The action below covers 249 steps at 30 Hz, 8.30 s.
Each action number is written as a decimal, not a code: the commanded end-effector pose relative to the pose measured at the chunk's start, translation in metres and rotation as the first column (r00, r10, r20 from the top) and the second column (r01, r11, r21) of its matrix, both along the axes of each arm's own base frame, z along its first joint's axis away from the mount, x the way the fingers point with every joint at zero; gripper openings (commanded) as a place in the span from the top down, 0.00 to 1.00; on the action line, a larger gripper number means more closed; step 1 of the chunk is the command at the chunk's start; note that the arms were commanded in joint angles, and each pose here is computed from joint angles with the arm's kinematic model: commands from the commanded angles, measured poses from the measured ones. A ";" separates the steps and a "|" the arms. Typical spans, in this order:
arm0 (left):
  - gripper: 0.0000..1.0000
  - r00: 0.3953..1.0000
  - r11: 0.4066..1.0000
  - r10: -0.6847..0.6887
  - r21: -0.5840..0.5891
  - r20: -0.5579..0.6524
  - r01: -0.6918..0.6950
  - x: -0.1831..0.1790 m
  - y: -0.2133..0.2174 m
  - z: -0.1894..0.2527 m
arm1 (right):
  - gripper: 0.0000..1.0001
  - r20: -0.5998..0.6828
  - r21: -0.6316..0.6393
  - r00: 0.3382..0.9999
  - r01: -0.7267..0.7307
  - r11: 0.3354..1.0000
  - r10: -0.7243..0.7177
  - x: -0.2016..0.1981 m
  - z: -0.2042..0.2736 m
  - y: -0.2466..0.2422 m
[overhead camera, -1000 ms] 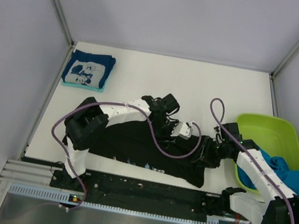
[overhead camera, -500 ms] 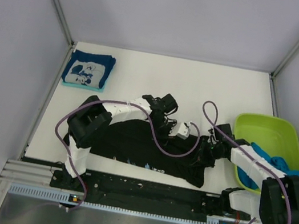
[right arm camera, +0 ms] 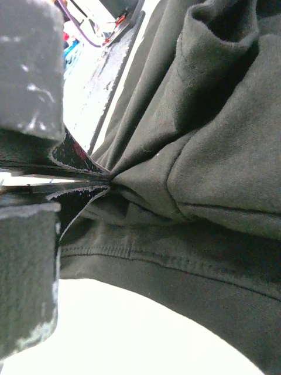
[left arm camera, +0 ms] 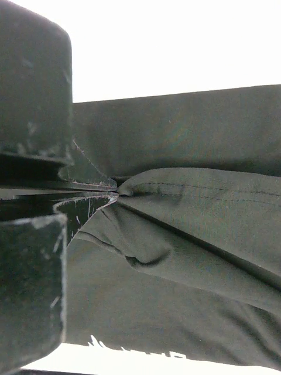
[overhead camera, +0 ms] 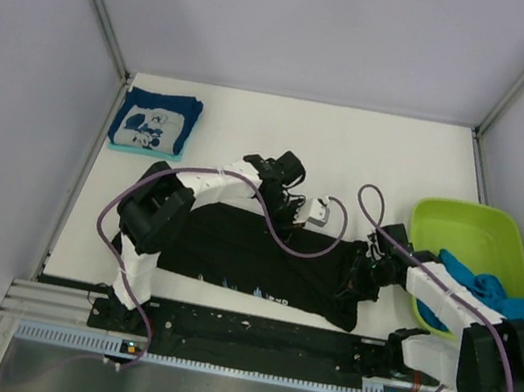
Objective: Fold and stack the t-shirts
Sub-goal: Fold the other side of the tshirt into a rectangle, then rotate the tshirt 75 degree, then grab the bottom of the folded rectangular tshirt with both arms, then fold the folded rectangular tshirt in 1/3 of the way
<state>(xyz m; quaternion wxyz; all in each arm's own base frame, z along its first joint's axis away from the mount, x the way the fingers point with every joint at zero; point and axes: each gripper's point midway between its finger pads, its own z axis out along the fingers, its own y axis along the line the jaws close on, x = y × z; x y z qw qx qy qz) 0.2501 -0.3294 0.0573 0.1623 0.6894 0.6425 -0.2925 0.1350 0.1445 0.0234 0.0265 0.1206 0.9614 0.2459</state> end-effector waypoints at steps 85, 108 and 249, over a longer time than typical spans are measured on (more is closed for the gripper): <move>0.48 0.942 0.969 0.245 -0.040 0.232 -0.242 0.013 0.002 0.064 | 0.67 0.400 -0.202 0.917 0.095 0.975 -0.007 0.075 0.077 -0.027; 0.43 0.508 0.482 0.743 0.178 0.435 -0.858 0.055 0.303 0.038 | 1.00 0.151 -0.486 0.981 -0.035 0.873 0.123 0.147 -0.011 -0.066; 1.00 0.929 0.956 0.271 0.041 0.250 -0.290 -0.025 0.104 0.070 | 1.00 0.661 -0.683 -0.304 -0.622 0.383 0.685 0.042 0.102 0.099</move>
